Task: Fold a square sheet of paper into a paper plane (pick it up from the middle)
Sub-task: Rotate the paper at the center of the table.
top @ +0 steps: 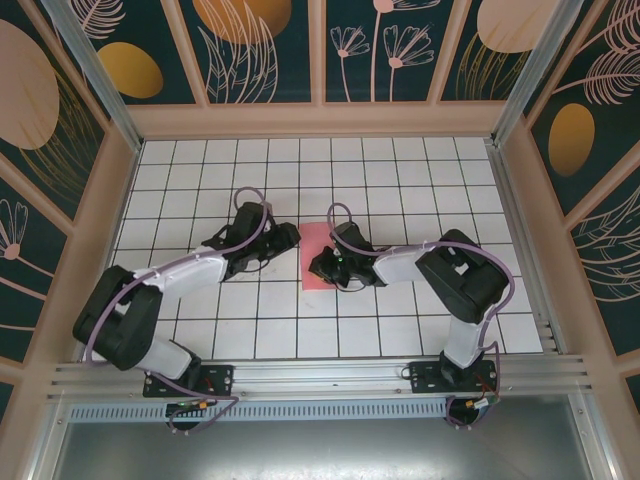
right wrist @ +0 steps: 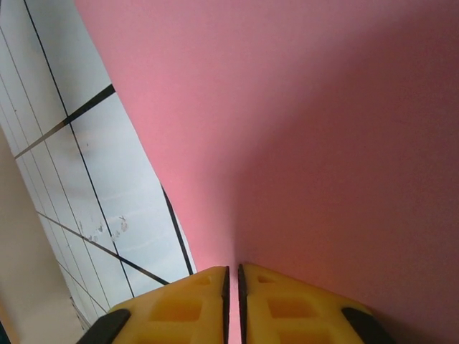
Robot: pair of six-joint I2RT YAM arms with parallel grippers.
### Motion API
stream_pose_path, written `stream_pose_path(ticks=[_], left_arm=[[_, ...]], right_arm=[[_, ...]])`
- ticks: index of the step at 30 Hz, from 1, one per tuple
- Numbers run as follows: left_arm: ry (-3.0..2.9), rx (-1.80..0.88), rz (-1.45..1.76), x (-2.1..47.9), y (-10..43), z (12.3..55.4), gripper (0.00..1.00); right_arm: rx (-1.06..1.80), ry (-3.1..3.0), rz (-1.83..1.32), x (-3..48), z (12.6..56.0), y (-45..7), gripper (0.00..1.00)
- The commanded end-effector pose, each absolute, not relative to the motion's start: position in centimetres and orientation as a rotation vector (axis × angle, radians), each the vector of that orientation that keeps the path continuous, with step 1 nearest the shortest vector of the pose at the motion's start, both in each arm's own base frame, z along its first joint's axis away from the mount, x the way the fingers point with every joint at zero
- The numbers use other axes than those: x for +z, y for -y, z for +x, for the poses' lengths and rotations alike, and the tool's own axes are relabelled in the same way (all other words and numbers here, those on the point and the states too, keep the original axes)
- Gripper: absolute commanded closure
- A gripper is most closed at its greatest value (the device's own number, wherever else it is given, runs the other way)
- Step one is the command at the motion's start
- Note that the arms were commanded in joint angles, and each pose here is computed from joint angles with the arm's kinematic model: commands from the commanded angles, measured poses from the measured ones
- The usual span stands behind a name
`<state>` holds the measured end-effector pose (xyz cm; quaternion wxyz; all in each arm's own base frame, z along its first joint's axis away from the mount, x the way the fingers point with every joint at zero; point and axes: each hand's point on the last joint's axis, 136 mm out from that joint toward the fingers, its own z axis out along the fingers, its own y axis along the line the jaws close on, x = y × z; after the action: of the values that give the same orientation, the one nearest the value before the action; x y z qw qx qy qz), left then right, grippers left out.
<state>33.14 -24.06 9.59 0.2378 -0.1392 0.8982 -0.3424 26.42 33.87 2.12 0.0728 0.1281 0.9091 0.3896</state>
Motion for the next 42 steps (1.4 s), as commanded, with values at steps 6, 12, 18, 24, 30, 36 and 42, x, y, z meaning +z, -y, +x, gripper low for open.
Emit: stream_pose_path(ticks=[6,12,18,24,30,36,42], left_arm=[[-2.5,-1.013,-0.268,9.4,27.0,35.1,0.65],[-2.492,-0.988,-0.275,9.4,26.8,35.6,0.67],[-2.474,-0.987,-0.287,9.5,26.6,35.6,0.68],[-2.47,-0.991,-0.297,9.4,26.7,35.7,0.67],[-2.477,-0.992,-0.302,9.2,26.8,35.9,0.66],[-2.523,-0.995,-0.284,8.0,27.7,36.4,0.66],[-2.521,-1.02,-0.274,8.3,28.6,37.8,0.66]], right_arm=[[1.145,-2.531,0.264,8.7,28.0,-32.6,0.71],[0.963,-2.447,0.331,10.2,28.8,-28.2,0.53],[0.847,-2.334,0.412,11.7,29.7,-24.9,0.45],[0.775,-2.214,0.391,12.3,30.3,-23.0,0.42],[0.769,-2.296,0.445,10.4,30.0,-21.7,0.42],[0.895,-2.409,0.416,8.1,29.3,-23.2,0.42],[0.932,-2.438,0.406,7.3,28.9,-23.8,0.42]])
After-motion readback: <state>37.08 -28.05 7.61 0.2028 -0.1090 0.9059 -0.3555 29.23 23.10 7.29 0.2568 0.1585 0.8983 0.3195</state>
